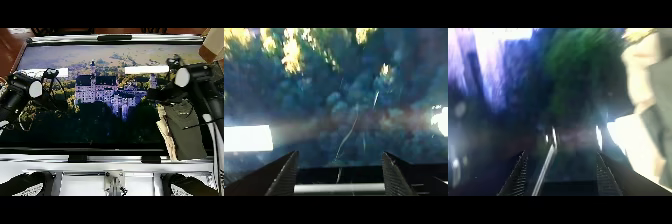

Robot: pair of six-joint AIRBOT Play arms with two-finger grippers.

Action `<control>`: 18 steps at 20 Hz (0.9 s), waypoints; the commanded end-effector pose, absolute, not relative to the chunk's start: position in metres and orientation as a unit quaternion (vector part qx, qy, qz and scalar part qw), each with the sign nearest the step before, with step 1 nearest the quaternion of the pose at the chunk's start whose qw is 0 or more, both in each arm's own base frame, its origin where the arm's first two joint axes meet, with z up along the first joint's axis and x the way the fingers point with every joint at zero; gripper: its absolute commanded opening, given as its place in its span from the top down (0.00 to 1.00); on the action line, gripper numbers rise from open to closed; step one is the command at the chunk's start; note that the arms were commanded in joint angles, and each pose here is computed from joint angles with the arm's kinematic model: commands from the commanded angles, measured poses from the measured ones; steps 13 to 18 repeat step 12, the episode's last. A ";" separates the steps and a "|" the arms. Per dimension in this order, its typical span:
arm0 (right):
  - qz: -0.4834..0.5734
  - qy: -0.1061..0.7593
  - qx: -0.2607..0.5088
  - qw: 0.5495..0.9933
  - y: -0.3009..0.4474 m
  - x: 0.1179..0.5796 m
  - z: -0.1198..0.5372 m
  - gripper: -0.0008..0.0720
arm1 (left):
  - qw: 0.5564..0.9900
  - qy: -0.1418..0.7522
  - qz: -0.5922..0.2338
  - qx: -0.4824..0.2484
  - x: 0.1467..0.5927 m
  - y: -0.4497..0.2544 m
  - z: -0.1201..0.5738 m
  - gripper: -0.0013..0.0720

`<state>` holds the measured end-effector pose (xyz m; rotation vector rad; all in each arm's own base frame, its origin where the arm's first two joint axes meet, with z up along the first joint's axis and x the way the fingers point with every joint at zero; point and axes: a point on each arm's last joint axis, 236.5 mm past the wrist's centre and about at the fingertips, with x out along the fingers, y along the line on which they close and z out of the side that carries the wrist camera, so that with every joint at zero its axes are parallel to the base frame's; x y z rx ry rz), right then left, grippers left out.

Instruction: Fold the shirts.

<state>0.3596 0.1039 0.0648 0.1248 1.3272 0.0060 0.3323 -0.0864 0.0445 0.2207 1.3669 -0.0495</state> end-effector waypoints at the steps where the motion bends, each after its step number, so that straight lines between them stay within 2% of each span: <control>1: 0.026 0.636 0.043 0.770 0.128 0.350 0.052 0.27 | 0.758 0.642 -0.023 0.115 0.323 -0.093 0.028 0.15; 8: 0.027 0.637 0.045 0.769 0.129 0.350 0.052 0.27 | 0.744 0.650 -0.049 0.145 0.306 -0.111 0.005 0.15; 18: 0.027 0.637 0.045 0.769 0.129 0.350 0.052 0.27 | 0.744 0.651 -0.049 0.145 0.304 -0.110 0.007 0.15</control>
